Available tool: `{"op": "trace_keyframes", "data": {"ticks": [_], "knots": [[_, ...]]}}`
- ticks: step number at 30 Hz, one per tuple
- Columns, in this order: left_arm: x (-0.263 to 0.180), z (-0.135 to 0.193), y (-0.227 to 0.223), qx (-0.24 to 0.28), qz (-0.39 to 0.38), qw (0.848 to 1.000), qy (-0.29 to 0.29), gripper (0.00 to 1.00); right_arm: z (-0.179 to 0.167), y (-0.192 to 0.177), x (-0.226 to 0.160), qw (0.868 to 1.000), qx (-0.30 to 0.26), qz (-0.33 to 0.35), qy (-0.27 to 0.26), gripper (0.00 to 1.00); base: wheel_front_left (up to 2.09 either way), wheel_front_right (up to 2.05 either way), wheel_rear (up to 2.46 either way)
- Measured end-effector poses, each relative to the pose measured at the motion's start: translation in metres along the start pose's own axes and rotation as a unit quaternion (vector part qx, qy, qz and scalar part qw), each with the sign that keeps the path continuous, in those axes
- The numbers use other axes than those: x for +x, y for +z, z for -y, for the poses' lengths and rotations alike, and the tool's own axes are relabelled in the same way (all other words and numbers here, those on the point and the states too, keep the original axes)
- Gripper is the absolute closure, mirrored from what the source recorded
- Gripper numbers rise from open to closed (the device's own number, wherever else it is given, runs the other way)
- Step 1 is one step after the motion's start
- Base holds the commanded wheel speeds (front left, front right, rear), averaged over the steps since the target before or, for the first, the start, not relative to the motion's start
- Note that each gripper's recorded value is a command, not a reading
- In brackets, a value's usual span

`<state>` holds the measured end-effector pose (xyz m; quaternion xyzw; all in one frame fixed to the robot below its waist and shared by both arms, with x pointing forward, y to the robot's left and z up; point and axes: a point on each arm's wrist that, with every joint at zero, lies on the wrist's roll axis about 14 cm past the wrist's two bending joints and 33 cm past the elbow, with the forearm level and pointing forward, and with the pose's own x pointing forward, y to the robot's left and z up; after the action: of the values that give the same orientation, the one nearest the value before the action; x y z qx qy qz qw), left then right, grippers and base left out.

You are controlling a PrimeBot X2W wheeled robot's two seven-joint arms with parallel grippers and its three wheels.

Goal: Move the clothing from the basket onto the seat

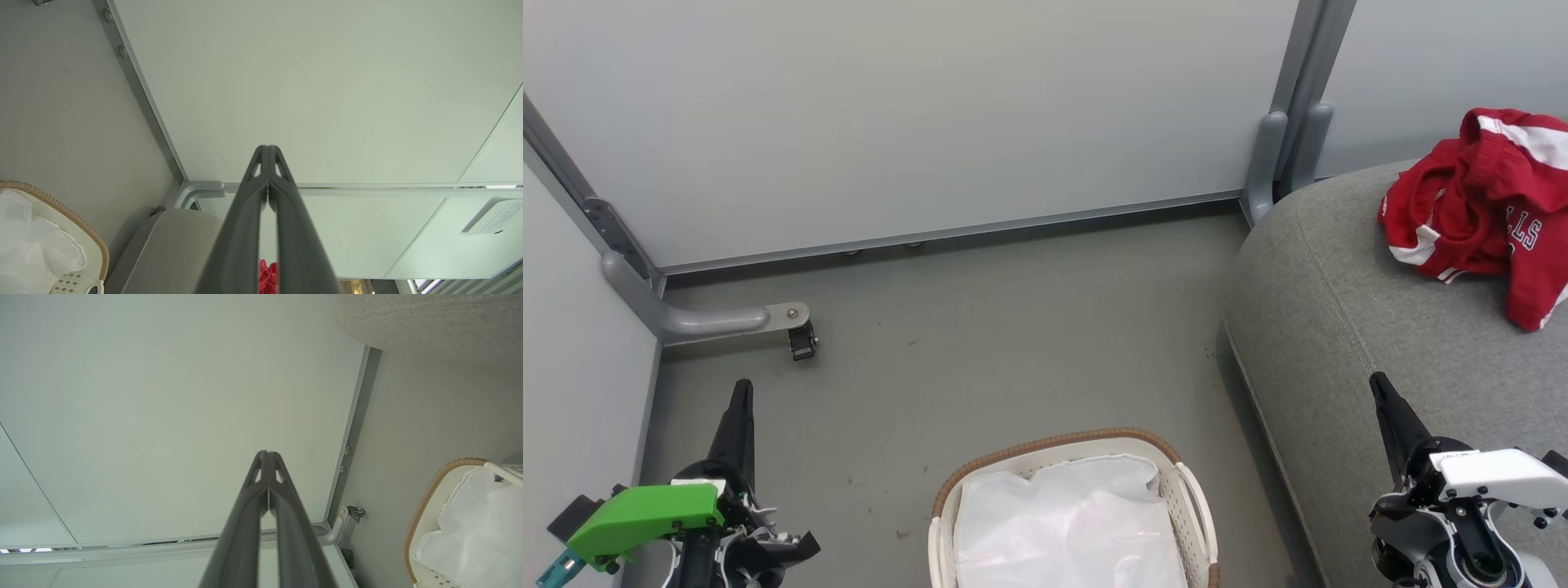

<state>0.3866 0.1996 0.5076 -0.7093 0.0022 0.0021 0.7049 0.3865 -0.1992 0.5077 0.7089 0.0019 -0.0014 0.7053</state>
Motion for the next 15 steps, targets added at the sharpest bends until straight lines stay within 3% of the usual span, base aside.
{"op": "trace_keyframes", "data": {"ticks": [15], "knots": [[0.0,0.0,0.0001,0.0,0.0,1.0,0.0,1.0,0.0,0.0,0.0,1.0,0.0,0.0,0.0,1.0,0.0,0.0,0.0]]}}
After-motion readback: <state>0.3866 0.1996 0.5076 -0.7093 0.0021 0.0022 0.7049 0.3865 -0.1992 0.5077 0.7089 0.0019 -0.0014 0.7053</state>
